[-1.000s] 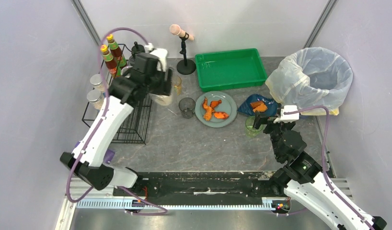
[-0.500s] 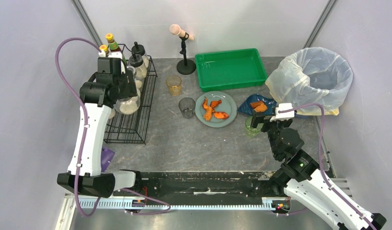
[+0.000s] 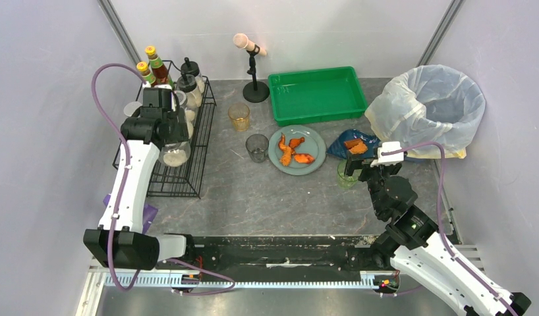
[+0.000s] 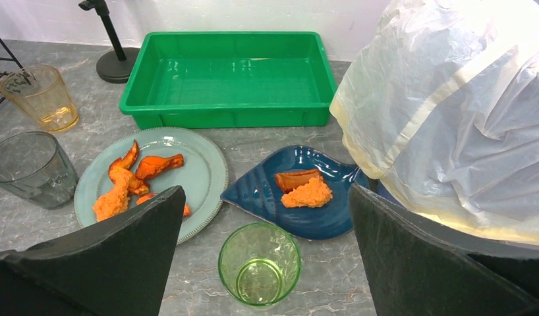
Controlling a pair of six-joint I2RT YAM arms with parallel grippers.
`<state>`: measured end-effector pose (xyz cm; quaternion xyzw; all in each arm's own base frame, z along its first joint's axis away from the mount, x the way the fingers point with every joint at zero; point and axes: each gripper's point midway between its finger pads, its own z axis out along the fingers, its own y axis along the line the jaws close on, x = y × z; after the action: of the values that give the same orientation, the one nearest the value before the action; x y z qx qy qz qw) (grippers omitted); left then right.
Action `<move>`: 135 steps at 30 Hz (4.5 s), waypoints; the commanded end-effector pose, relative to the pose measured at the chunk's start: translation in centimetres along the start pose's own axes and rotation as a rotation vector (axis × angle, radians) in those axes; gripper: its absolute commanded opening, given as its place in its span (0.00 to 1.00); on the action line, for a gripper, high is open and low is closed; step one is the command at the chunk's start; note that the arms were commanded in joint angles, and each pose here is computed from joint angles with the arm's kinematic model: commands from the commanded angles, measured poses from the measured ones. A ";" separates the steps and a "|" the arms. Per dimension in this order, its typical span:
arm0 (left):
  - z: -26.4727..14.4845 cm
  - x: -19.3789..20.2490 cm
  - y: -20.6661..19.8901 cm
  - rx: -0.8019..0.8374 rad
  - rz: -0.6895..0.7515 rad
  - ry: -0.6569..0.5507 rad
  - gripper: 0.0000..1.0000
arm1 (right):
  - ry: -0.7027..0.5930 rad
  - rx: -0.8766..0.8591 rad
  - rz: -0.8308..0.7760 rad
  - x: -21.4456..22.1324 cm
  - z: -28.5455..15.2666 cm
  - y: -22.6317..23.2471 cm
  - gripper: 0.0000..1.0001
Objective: Clear the kitchen counter
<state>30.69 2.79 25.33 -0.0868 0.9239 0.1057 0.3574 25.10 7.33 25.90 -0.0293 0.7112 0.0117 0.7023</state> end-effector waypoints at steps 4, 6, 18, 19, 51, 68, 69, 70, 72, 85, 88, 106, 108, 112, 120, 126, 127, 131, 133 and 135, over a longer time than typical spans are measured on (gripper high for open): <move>0.9 -1.4 0.8 -0.020 0.009 -0.118 0.29 | -0.021 -0.020 0.009 -0.8 0.2 0.5 0.98; 1.0 -1.2 0.4 0.001 0.001 -0.123 0.35 | -0.020 -0.023 0.010 -0.7 0.2 0.5 0.98; -1.7 -2.4 0.6 0.036 -0.029 -0.199 0.78 | -0.021 -0.040 0.028 -1.0 0.1 0.8 0.98; -2.2 -2.7 0.5 0.048 -0.031 -0.210 0.80 | -0.021 -0.043 0.028 -1.1 0.1 0.9 0.98; -12.2 -4.2 -4.9 0.486 -0.174 -0.356 0.84 | 0.085 -0.218 0.073 0.1 -1.5 3.6 0.98; -10.8 -2.6 -16.8 0.757 0.019 -0.299 0.84 | 0.346 -0.229 0.084 2.0 0.1 6.5 0.98; -10.6 -2.3 -17.4 0.767 0.044 -0.299 0.84 | 0.356 -0.241 0.089 2.1 0.2 6.9 0.98; -10.4 -1.9 -17.9 0.771 0.066 -0.302 0.84 | 0.368 -0.260 0.098 2.1 0.3 7.5 0.98; -9.7 -1.1 -18.5 0.774 0.101 -0.310 0.84 | 0.399 -0.279 0.098 2.4 0.5 8.2 0.98; -7.1 2.4 -19.9 0.815 0.164 -0.307 0.84 | 0.613 -0.177 0.019 4.0 4.1 8.3 0.99; -6.3 2.3 -20.5 0.813 0.139 -0.305 0.84 | 0.677 -0.162 0.022 4.6 5.2 7.6 0.95; -5.3 1.8 -25.7 0.911 0.207 -0.275 0.84 | 0.901 -0.147 0.030 13.6 3.2 3.9 0.69; -5.4 1.9 -25.9 0.916 0.214 -0.276 0.84 | 0.902 -0.153 0.039 14.2 3.5 4.1 0.66; -5.3 2.2 -26.1 0.917 0.216 -0.268 0.84 | 0.917 -0.148 0.043 15.6 3.7 4.2 0.63; -6.0 2.7 -26.4 0.947 0.216 -0.263 0.83 | 0.926 -0.161 0.061 17.1 3.5 4.6 0.44; -6.6 2.7 -26.6 0.974 0.168 -0.264 0.83 | 0.924 -0.162 0.069 17.4 3.3 4.6 0.09; -6.7 2.7 -26.7 0.981 0.161 -0.263 0.83 | 0.913 -0.160 0.078 17.1 3.3 4.6 0.03; -7.3 2.4 -26.8 1.003 0.122 -0.280 0.83 | 0.797 -0.207 0.139 13.9 3.9 5.6 0.00; -7.8 2.0 -26.9 1.018 0.099 -0.297 0.83 | 0.724 -0.247 0.181 11.8 4.2 6.3 0.00; -8.5 1.7 -27.0 1.046 0.072 -0.318 0.83 | 0.626 -0.310 0.242 9.0 4.4 7.5 0.00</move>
<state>30.74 -24.34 23.13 0.1681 0.8294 -0.2893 0.4474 27.48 12.23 10.81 -0.0581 0.9328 0.1062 0.3395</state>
